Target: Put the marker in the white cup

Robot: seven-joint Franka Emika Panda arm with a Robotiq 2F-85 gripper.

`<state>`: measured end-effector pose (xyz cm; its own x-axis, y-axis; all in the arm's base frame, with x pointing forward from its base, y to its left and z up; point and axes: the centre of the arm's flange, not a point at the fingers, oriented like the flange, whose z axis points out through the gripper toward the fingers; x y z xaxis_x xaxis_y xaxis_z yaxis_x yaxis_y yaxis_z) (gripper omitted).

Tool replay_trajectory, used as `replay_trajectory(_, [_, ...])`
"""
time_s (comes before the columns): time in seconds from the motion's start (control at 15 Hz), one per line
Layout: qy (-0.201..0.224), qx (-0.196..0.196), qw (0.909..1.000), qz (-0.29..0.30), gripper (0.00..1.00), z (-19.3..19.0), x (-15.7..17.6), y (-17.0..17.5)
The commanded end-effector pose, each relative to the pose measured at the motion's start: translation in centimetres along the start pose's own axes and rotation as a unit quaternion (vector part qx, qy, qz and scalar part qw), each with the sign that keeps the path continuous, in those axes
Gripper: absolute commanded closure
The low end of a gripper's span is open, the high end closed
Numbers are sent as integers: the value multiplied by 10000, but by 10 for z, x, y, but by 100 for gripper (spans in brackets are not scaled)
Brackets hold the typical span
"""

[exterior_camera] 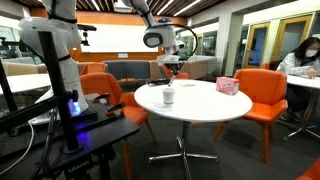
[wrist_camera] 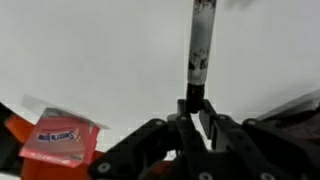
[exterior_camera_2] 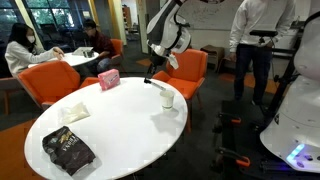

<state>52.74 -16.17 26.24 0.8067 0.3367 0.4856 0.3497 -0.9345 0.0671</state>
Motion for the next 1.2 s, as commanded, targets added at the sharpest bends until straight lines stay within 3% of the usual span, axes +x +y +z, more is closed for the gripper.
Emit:
replay_trajectory(0.0, [209, -66, 9996, -175, 95, 2, -15, -4])
replay_trajectory(0.73, [321, 248, 9983, -417, 95, 30, -59, 0])
replay_trajectory(0.8, [281, 300, 9986, -338, 57, 30, -62, -1])
replay_trajectory(0.93, [150, 240, 9995, -169, 49, 26, -63, -5])
replay_trajectory(1.13, [-56, 159, 9999, 31, 25, 12, -56, -14])
